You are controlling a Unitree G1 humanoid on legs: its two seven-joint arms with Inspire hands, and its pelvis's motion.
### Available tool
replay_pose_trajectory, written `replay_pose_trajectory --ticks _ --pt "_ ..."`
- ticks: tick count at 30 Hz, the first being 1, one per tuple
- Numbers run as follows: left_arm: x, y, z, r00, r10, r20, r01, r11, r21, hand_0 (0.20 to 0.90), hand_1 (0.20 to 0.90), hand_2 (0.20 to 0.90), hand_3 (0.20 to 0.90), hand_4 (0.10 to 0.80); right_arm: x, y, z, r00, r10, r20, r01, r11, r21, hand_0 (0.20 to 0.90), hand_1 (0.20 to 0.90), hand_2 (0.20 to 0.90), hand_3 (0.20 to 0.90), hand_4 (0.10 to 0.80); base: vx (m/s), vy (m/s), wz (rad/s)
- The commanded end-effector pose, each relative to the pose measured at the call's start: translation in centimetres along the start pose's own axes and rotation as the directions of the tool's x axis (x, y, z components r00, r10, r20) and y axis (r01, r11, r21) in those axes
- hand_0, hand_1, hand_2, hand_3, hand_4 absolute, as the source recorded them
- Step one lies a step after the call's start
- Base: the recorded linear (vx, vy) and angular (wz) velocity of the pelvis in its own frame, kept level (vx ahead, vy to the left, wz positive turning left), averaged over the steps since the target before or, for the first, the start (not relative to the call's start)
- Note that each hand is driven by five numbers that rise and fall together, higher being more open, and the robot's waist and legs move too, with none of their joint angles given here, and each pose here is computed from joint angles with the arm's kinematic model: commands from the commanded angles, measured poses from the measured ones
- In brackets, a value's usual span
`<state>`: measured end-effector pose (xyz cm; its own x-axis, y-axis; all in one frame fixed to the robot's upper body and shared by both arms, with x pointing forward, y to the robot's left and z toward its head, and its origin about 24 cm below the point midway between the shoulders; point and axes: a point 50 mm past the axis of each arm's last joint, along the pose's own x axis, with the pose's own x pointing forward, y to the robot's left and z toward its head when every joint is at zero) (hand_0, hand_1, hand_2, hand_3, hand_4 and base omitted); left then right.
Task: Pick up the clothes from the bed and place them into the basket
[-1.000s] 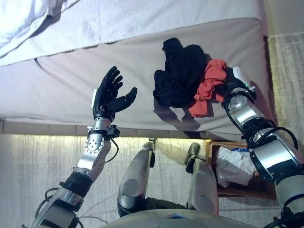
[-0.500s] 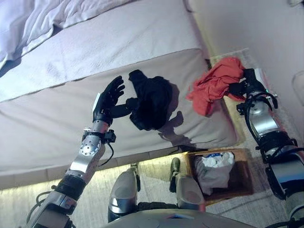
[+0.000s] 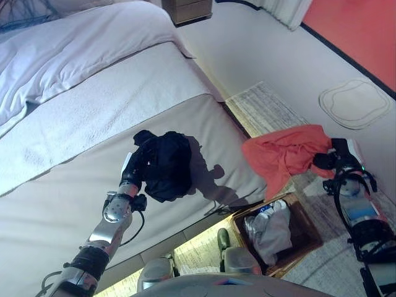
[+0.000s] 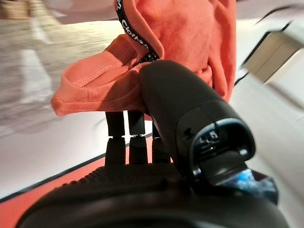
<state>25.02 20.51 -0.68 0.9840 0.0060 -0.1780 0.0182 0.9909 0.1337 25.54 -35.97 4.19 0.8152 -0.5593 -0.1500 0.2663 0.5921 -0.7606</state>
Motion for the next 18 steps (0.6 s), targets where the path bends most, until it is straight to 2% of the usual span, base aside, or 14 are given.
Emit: replay_pose_trajectory --ticks 1,8,18 --pt "1.2 -0.8 2.0 0.991 -0.017 0.135 0.014 1.0 0.022 0.9 0.9 0.9 0.9 0.8 0.9 -4.9 2.2 0.974 -0.184 0.132 0.184 0.983 0.005 0.3 0.3 0.3 0.2 0.1 -0.02 -0.01 -0.3" --pt "1.6 -1.3 2.0 0.992 -0.025 0.125 0.022 0.999 0.023 0.9 0.9 0.9 0.9 0.8 0.2 -4.2 -2.1 0.987 -0.162 -0.016 0.162 0.987 0.006 0.3 0.3 0.3 0.2 0.1 -0.015 -0.022 -0.26" --pt "1.5 -1.9 1.3 0.993 -0.077 0.091 0.073 0.996 0.041 0.9 0.9 0.9 0.9 0.8 -0.1 -4.3 -6.3 0.974 -0.131 -0.184 0.133 0.991 -0.003 0.3 0.3 0.3 0.2 0.1 0.001 -0.033 -0.07"
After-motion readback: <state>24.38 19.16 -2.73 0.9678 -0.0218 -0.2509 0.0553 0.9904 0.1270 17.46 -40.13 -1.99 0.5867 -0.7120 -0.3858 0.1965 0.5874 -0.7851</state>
